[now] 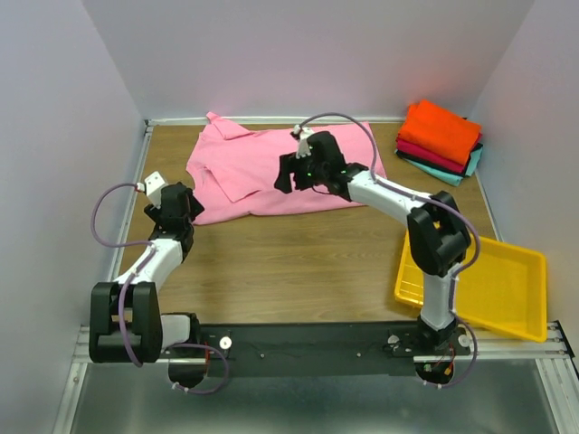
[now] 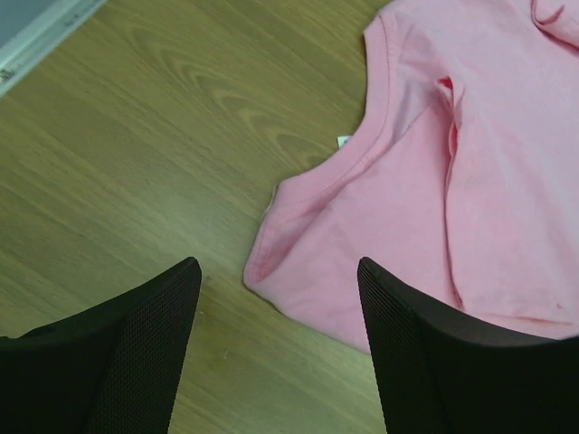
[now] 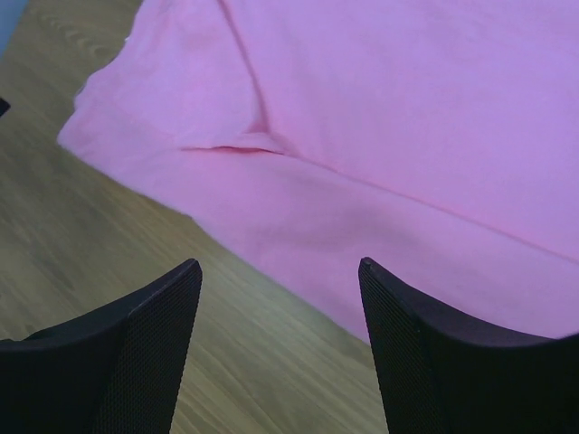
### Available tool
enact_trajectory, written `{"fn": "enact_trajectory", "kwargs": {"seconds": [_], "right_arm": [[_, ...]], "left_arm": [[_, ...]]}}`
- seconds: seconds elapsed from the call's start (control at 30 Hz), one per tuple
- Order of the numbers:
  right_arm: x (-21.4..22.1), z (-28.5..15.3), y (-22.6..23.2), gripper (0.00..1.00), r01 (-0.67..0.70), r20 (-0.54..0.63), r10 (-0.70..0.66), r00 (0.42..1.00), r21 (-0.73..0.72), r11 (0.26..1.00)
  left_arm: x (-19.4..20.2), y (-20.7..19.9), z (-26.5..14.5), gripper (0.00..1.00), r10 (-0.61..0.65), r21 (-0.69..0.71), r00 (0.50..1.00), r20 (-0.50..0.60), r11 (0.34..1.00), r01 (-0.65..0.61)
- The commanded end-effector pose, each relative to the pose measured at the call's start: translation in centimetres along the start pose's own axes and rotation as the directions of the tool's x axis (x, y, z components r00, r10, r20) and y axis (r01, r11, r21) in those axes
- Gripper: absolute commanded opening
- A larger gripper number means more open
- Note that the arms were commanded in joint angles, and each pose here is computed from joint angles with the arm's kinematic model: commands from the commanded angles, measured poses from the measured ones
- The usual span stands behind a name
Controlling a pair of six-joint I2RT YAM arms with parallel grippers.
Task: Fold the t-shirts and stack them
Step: Fold the tshirt
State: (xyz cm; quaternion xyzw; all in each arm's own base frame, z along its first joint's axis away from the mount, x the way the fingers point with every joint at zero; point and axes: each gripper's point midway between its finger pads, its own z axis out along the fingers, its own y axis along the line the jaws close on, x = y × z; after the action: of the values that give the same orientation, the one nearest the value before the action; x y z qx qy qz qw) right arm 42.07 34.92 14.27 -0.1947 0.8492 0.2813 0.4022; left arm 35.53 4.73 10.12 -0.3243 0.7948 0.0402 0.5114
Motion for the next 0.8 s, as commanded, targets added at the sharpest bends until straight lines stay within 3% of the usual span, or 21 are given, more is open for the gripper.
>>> {"fn": "enact_trajectory", "kwargs": {"seconds": [0.0, 0.33, 0.77], "right_arm": [[0.7, 3.0, 4.3, 0.76, 0.066, -0.017, -0.069, 0.997, -0.166, 0.984], [2.4, 8.8, 11.3, 0.72, 0.153, -0.019, -0.168, 0.986, -0.326, 0.933], [4.6, 14.4, 12.3, 0.68, 0.154, -0.029, -0.174, 0.984, -0.345, 0.926]], "left_arm": [[0.9, 0.5, 0.1, 0.77, -0.038, 0.038, 0.999, -0.037, 0.998, 0.039], [3.2, 0.0, 2.0, 0.70, -0.042, 0.111, 0.990, -0.133, 0.992, 0.057], [5.2, -0.3, 3.4, 0.60, -0.030, 0.129, 0.980, -0.197, 0.990, 0.057]]}}
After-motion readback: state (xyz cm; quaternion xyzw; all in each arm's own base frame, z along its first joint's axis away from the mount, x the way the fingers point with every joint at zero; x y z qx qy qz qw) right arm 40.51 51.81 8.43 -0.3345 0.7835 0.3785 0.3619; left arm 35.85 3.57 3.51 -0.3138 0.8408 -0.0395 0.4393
